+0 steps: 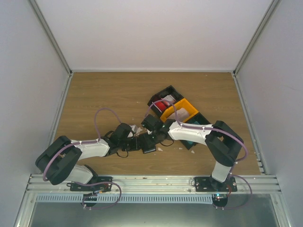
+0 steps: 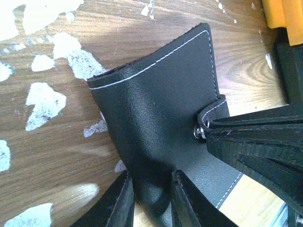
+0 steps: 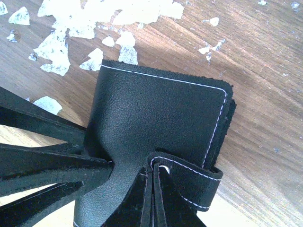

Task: Put the credit cards into the card holder
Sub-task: Close the card holder at the center of the board.

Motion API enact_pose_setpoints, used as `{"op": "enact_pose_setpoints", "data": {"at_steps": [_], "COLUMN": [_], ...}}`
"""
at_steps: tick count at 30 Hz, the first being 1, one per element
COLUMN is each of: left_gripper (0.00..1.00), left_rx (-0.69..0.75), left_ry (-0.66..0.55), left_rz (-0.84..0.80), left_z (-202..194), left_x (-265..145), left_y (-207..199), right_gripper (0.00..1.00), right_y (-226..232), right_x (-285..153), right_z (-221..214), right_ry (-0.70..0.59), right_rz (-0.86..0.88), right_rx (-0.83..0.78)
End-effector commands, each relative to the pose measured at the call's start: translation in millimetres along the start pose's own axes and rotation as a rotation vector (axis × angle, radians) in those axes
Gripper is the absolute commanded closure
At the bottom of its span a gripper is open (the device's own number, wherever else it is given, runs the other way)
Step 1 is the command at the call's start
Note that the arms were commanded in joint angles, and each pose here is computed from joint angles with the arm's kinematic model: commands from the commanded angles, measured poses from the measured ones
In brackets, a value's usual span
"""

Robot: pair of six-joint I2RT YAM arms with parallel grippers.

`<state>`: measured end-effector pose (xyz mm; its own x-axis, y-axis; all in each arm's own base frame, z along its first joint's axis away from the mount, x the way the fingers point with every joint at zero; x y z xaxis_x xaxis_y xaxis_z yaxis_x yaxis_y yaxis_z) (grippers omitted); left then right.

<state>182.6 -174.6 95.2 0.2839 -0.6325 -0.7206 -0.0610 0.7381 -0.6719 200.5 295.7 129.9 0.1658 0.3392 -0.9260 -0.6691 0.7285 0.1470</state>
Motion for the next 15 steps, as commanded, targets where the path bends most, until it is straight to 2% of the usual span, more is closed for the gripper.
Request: {"op": "enact_pose_setpoints", "data": {"at_steps": [1,8,15], "left_gripper": [0.77,0.78,0.79], "left_rx": [0.021,0.021,0.021], "left_ry": [0.003,0.001,0.005], "left_rz": [0.013,0.014,0.010], "left_z": [0.8,1.3,1.7], "left_x": [2.9,3.6,5.0], "left_y": [-3.5,-3.5,-3.9], "right_gripper": [0.99,1.00,0.99], "right_y": [5.6,5.1,-0.5], "right_x": [37.8,46.3,46.6], "right_z": [-41.2,-43.4,-52.8], "right_ry": [0.172,0.206,0.297], "right_rz": [0.038,0.008,-0.056], "right_rx": [0.003,0.002,0.008]}}
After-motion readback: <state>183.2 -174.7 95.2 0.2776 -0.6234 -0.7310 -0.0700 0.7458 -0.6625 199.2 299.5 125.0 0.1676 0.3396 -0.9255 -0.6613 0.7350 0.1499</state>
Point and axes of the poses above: each gripper's point midway between its finger pads, its own x axis out along the fingers, its own y axis along the line the jaws close on, z = x × y, the point moved 10 cm from there along -x, back along the fingers, and after that the axes turned 11 degrees about -x, right-handed, at the moved point
